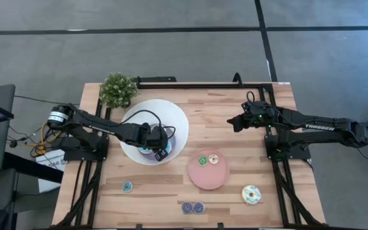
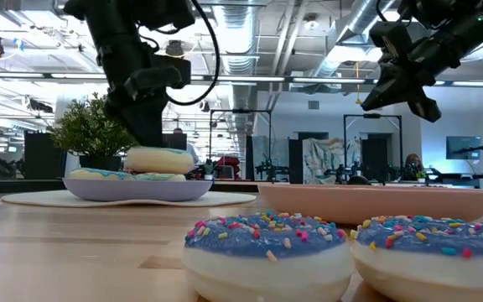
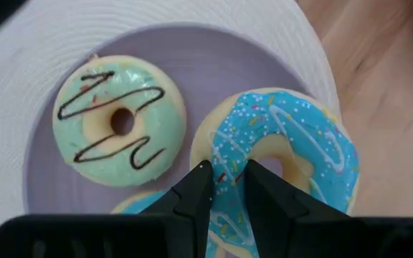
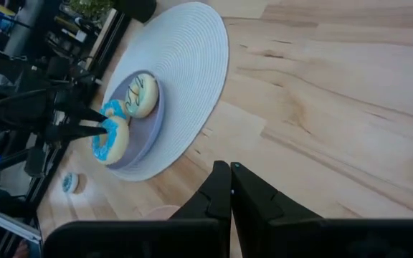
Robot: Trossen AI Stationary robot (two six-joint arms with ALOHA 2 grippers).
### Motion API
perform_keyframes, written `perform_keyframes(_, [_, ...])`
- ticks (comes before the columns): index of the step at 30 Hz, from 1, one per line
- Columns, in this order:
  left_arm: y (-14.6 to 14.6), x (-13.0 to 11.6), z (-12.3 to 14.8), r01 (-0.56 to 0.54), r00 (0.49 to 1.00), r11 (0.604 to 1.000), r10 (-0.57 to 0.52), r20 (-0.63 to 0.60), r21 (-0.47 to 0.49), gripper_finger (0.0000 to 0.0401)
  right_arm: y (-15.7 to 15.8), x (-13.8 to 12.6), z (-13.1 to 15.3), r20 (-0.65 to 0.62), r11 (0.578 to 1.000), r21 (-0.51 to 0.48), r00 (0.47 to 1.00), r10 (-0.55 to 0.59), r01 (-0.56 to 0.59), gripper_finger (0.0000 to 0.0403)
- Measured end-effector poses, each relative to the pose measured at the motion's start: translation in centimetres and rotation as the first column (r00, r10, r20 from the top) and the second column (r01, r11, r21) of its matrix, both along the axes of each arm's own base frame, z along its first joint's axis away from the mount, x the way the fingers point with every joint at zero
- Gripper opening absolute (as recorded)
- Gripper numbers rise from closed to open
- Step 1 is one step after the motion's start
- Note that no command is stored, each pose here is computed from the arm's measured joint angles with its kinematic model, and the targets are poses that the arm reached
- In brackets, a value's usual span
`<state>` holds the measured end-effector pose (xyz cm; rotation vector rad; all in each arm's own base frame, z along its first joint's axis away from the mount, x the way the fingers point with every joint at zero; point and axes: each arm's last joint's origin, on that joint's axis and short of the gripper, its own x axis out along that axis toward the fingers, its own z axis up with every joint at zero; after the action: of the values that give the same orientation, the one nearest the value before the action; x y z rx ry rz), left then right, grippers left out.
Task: Pick & Place donuts
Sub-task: Put the big light blue donut on the purple plate
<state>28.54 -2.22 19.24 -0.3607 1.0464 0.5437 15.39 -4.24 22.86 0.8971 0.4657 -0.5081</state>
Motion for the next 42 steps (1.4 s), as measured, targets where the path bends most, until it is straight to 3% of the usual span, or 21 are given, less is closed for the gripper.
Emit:
perform_keyframes(17, [0.5,0.5,-0.4,-0.066,0.997,0.998,0.065,0.037,0.01,0.0072,0.0,0.1,0.1,0.015,1.0,-0.012,1.0,0.006,-0.006,0.0001])
perform_keyframes(26, [0.3,1.4,-1.9,-0.042,0.999,0.999,0.042,0.017,-0.024,0.0072,0.0,0.1,0.1,0.01,1.0,-0.018,1.0,0.011,-0.011,0.0001])
perform_keyframes(42, [0.3,1.3,-1.9,-0.056,0.998,0.998,0.056,0.007,-0.043,0.0072,0.0,0.1,0.1,0.004,0.999,-0.039,1.0,0.026,-0.026,0.0001])
